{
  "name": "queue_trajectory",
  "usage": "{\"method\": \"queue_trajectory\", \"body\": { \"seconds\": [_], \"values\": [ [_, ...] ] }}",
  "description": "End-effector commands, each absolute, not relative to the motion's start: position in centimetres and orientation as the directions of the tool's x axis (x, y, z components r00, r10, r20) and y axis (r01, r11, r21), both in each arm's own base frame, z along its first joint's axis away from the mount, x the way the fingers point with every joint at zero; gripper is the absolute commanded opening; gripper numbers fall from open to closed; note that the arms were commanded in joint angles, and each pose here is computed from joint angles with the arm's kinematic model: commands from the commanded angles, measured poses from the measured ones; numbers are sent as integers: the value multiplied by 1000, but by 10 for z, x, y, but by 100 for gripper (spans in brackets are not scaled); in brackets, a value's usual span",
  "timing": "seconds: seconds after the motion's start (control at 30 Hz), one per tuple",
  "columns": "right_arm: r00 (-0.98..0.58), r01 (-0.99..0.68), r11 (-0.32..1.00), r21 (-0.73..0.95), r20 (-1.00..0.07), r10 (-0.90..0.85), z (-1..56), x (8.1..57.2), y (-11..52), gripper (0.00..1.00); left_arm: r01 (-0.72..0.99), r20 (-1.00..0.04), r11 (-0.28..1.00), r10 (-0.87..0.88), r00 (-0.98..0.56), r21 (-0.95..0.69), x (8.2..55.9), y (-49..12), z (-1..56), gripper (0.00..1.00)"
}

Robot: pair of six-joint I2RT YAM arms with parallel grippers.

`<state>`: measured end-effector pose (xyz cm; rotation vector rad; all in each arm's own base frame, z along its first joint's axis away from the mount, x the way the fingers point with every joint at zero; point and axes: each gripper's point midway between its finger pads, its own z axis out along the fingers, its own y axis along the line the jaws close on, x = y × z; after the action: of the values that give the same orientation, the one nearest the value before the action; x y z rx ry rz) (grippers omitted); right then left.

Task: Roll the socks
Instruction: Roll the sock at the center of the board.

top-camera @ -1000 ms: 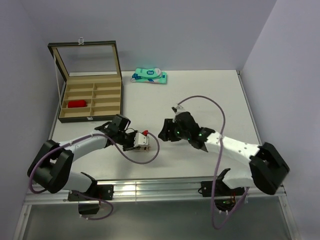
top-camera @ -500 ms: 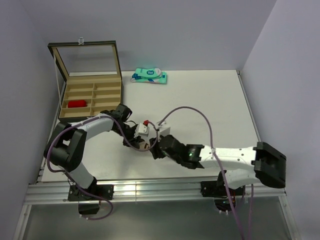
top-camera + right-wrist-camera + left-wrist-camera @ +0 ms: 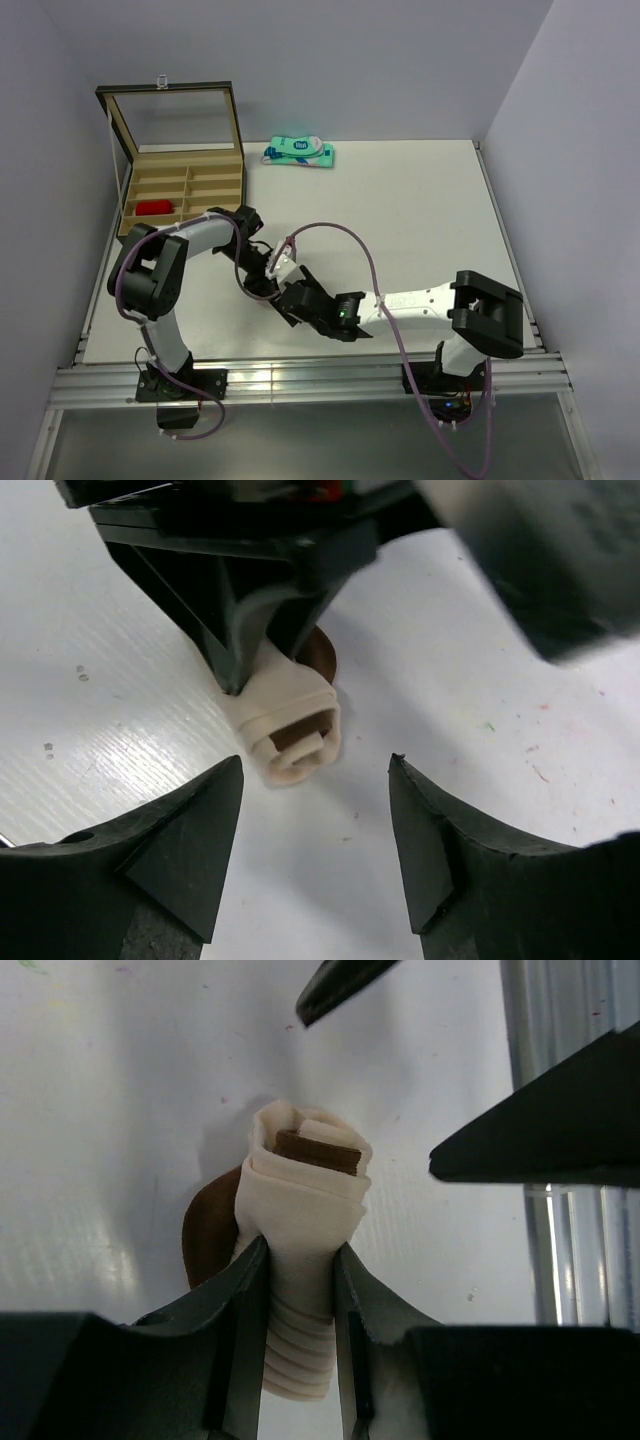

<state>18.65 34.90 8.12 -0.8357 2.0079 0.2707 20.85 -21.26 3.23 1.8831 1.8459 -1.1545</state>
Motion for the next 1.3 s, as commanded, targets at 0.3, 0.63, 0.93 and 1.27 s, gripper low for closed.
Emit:
{"method": "queue_trajectory", "body": {
  "seconds": [0.3, 0.63, 0.93, 1.27],
  "values": [
    [-281, -788, 607, -102, -818, -503, 78, 174, 402, 70, 829, -454, -79, 863, -221, -553, 165, -171, -1, 0],
    [-302, -808, 581, -97, -778, -550, 52, 173, 412, 70, 826, -444, -70, 867, -227, -559, 165, -170, -3, 0],
    [-325, -789, 601, -125, -746, -582, 27, 176, 405, 63, 813, -436, -61, 866, -245, -579, 164, -172, -4, 0],
    [-359, -767, 629, -125, -728, -583, 8, 177, 402, 15, 812, -461, -13, 828, -318, -583, 172, -184, 5, 8]
  ]
}}
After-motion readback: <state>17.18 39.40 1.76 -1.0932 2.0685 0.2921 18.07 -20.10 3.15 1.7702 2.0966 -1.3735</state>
